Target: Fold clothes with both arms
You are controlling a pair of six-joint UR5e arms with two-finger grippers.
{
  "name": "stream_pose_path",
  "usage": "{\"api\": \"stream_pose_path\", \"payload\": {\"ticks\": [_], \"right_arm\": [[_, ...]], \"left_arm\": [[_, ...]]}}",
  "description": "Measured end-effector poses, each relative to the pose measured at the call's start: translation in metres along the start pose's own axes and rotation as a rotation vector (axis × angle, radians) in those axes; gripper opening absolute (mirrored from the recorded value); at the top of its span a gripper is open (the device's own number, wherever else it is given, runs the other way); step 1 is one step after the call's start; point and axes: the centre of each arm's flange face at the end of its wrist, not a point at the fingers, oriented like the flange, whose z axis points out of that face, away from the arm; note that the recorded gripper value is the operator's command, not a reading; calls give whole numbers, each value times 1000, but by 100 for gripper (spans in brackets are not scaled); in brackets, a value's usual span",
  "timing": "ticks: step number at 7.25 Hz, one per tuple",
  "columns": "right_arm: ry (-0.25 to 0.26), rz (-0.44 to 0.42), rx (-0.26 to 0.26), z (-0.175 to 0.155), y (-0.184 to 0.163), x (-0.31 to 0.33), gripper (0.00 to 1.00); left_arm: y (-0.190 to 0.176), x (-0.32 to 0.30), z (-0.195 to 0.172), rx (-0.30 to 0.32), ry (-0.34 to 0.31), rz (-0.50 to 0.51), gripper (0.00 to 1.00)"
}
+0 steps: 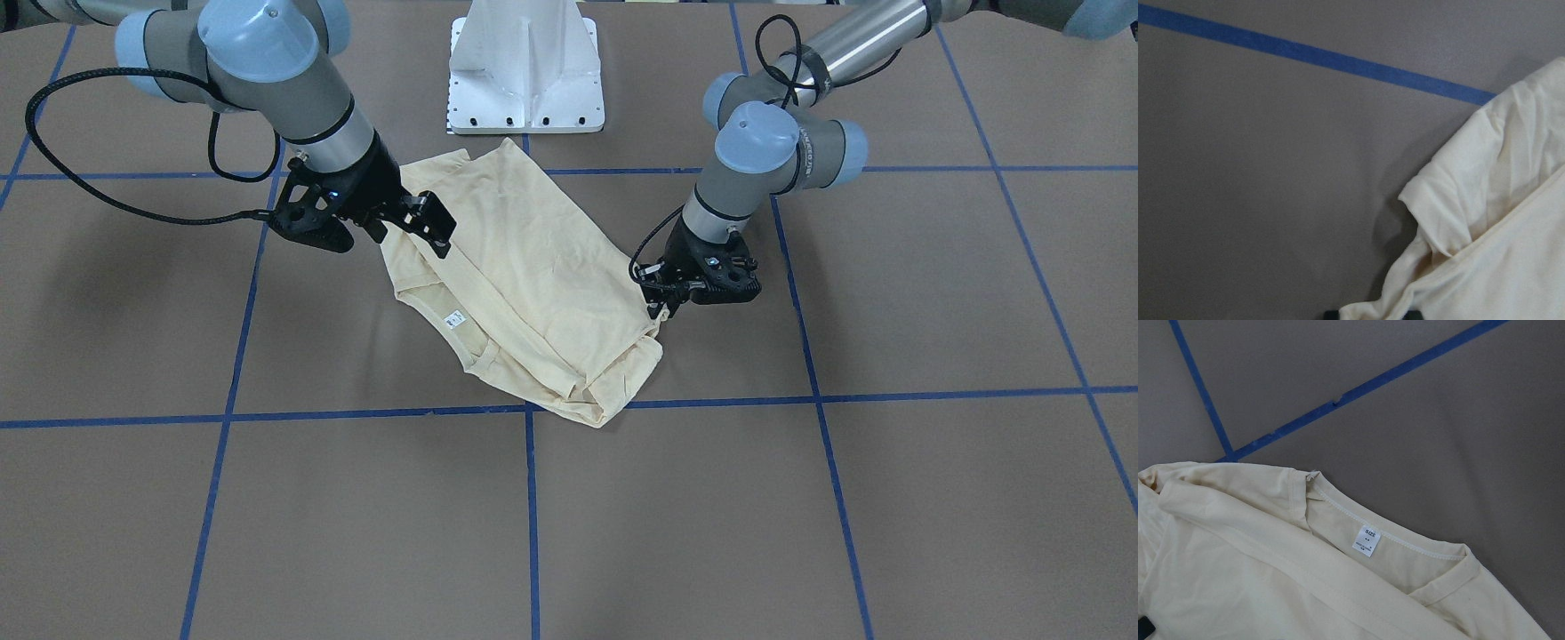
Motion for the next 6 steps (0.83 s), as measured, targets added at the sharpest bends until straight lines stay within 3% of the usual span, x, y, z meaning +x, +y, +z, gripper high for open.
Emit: {"api": "stream_pose_path", "payload": {"ticks": [6], "right_arm": [[5,11,12,-2,-9,5,100]], "left_arm": [[-18,3,-13,27,7,-23,0]]}}
